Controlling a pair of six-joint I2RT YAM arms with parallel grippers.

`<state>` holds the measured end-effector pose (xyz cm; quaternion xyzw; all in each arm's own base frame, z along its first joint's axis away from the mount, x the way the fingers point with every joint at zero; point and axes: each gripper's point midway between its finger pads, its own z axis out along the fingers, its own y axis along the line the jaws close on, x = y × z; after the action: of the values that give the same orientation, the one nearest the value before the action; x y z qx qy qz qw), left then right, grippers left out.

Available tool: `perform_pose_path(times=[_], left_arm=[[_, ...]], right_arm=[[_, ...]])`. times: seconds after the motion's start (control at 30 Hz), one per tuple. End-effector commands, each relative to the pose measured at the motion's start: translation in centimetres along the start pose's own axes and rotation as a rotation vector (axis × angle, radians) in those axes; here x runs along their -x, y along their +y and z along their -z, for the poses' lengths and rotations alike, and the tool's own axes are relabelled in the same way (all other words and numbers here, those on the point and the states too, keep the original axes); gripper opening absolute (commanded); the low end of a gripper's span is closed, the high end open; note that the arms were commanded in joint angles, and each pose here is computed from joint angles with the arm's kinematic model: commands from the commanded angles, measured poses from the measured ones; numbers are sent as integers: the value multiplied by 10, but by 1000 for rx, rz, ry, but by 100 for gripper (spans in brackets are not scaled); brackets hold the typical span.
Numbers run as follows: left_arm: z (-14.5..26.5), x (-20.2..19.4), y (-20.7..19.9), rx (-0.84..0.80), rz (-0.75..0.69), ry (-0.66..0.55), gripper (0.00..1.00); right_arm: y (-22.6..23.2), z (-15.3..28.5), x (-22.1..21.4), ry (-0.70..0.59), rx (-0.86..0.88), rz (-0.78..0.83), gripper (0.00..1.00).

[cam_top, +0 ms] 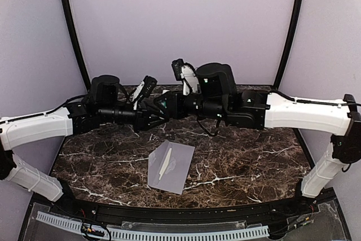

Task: Place the letter into the envelope and seal it
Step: Unscrew the solid glue.

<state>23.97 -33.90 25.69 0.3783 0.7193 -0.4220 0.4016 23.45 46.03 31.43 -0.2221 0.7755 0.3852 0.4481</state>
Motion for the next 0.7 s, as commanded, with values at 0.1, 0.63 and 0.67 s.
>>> perform_pose_path(times=[0.1, 0.63, 0.67], left_arm=[[16, 32, -21, -118, -45, -105, 0], [37, 35, -81, -517, -75, -118, 0], [37, 34, -82, -528, -73, -115, 0]], right_arm=[[44, 51, 36, -117, 382, 18, 69], [62, 75, 18, -132, 678, 95, 62], [63, 74, 19, -131, 683, 94, 60]])
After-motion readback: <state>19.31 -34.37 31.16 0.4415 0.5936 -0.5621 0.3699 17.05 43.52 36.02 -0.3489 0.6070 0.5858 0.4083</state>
